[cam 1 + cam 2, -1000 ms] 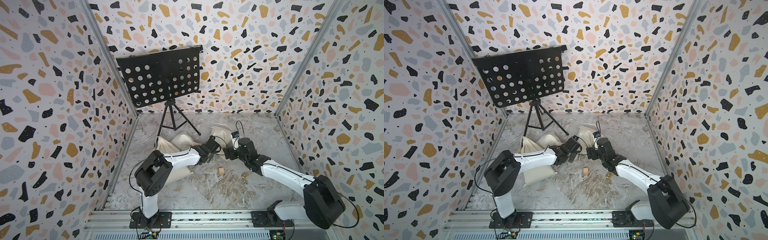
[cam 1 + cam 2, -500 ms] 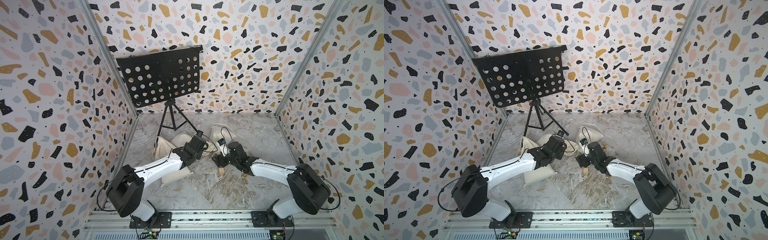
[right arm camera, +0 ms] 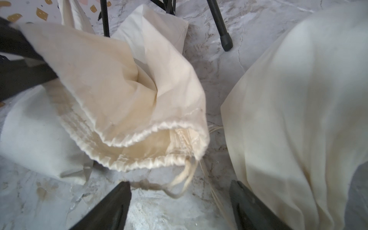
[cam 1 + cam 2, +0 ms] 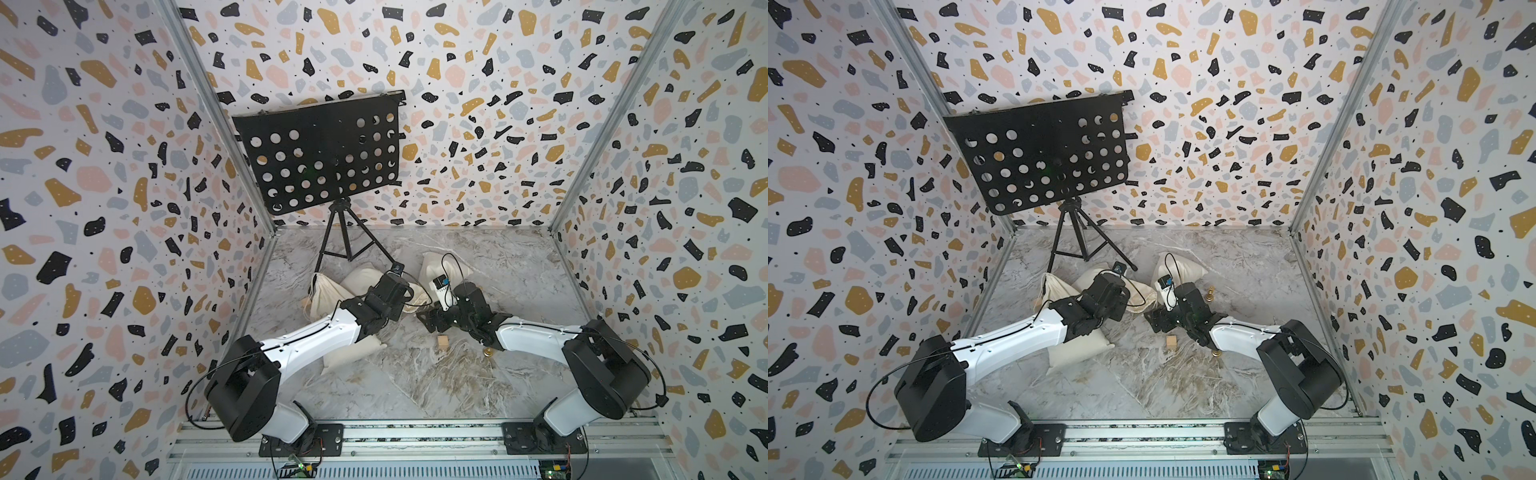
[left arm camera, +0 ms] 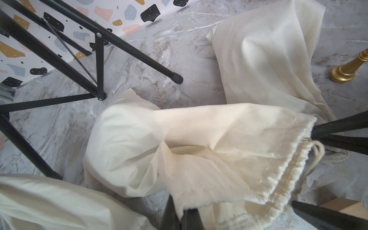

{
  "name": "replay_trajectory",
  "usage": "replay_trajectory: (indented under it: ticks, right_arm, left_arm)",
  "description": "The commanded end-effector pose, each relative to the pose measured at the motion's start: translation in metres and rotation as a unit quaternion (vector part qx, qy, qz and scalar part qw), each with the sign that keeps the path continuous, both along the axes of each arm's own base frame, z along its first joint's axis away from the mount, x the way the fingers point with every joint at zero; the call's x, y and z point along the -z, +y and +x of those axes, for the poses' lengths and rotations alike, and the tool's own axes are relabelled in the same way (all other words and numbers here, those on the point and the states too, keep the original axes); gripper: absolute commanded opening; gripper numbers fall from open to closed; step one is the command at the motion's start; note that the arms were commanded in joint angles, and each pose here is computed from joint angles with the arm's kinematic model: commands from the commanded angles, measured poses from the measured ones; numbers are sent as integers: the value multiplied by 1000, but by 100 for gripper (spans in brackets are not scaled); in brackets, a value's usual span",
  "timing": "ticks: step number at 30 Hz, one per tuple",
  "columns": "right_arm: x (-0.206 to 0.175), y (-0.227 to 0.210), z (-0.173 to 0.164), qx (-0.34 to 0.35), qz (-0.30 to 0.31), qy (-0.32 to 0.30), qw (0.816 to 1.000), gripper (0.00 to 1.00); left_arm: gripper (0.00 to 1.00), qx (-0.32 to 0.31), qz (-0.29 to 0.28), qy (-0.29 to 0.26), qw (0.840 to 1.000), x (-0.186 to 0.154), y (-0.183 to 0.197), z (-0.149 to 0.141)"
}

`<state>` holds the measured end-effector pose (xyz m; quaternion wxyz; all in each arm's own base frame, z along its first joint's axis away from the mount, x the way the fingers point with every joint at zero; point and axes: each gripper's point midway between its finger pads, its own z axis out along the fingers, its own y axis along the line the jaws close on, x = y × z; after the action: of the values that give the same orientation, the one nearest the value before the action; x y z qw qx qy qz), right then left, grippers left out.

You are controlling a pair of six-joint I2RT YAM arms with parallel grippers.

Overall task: Close the soil bag
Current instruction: Pick up the soil bag from the center of the board.

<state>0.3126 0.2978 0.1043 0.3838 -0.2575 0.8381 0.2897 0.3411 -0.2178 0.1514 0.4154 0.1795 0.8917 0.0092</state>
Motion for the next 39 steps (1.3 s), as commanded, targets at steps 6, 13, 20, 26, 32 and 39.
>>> replay_trajectory:
  ticks: [6,13,20,26,32,39]
  right_arm:
    - [-23,14,-6,-21,58,-9,998,91]
    - [3,-1,5,15,-1,-12,1000,73]
    - [4,-4,7,15,-16,-21,1000,60]
    - [4,0,6,4,-9,-18,1000,61]
    - [-4,5,23,18,-16,-39,999,53]
    - [-80,6,32,17,-6,-112,994,0]
  left_arm:
    - [0,-3,-24,-14,1000,-10,-2,3]
    - [0,-7,-26,-22,999,-16,3,0]
    - [0,-6,-32,-25,999,-20,6,-2]
    - [0,-7,-35,-29,999,-24,9,-2]
    - [0,-4,-43,-31,999,-27,9,-5]
    - [0,-19,-60,-52,997,-46,27,-6]
